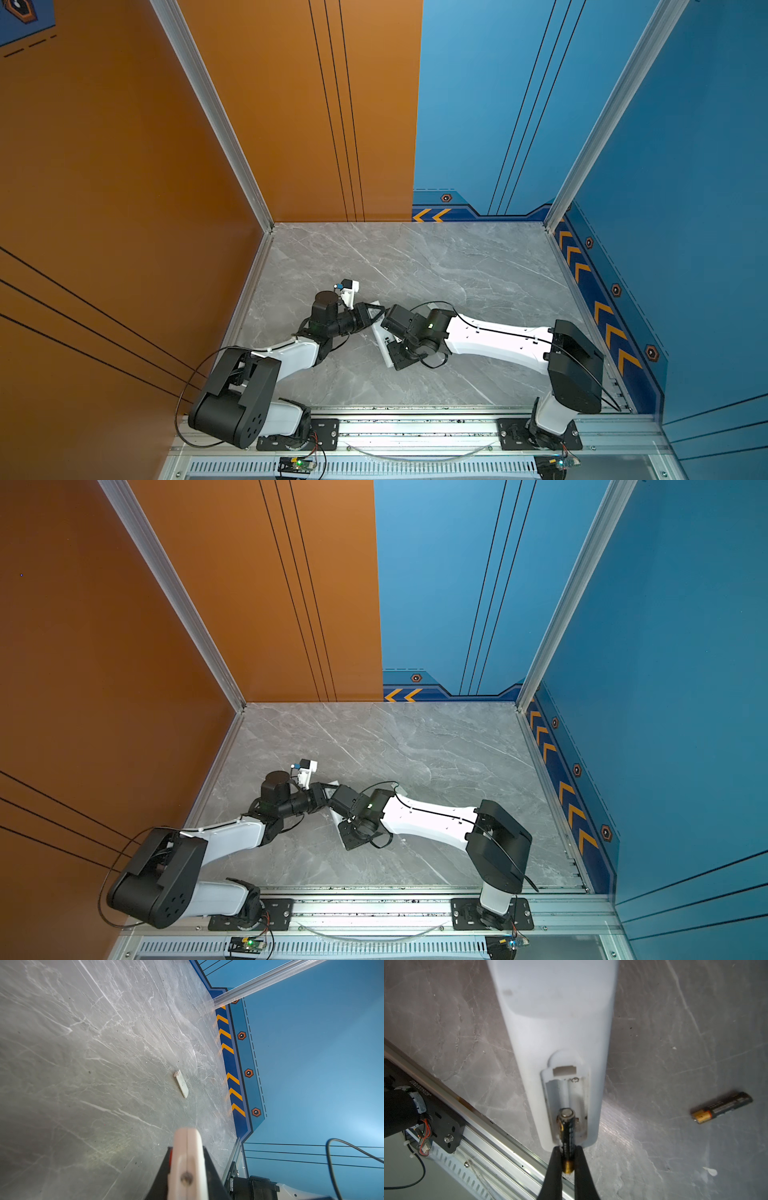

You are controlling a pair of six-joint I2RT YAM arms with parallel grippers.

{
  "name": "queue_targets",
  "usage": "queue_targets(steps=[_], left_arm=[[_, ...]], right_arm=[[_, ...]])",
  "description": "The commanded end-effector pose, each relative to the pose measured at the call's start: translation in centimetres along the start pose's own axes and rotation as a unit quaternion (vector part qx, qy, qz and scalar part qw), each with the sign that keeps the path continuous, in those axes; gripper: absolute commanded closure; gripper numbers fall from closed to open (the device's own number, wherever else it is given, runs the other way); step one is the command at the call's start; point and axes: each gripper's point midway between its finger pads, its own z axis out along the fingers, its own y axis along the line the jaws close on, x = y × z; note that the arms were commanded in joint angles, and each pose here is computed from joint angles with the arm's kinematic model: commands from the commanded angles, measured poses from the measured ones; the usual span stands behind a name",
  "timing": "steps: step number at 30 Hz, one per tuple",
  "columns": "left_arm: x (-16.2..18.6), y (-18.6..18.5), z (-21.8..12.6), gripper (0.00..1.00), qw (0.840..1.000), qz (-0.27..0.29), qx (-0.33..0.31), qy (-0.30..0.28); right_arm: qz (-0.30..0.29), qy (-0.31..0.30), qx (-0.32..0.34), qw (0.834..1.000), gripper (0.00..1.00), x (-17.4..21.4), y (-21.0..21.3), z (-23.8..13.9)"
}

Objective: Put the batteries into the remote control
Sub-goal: 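Carry the battery to the remote's open compartment held by the left gripper, then lower the battery into the compartment and open the right gripper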

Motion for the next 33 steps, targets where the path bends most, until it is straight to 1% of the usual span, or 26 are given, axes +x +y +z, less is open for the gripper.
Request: queue_targets(steps=[1, 7, 25, 33], left_arm=[[0.3, -0.4, 0.2, 1.0, 1.0, 0.001, 0.013, 0.01], [0.4, -0.4, 0.4, 1.0, 1.0, 0.0, 0.013, 0.014], [0.2, -0.1, 0.9, 1.0, 1.0, -0.008, 0.018, 0.018], [0.5, 0.1, 0.8, 1.0, 1.0, -0.01, 0.018, 0.02]], right_arm=[[0.012, 0.001, -0.004, 1.0, 1.0, -0.3, 0.0, 0.2], [0.017, 0.005, -0.003, 1.0, 1.0, -0.6, -0.6, 0.4], [0.022, 0.025, -0.008, 0.999, 1.0, -0.6, -0.6, 1.6], [0.024, 0.023, -0.008, 0.999, 1.0, -0.8, -0.7, 1.5]])
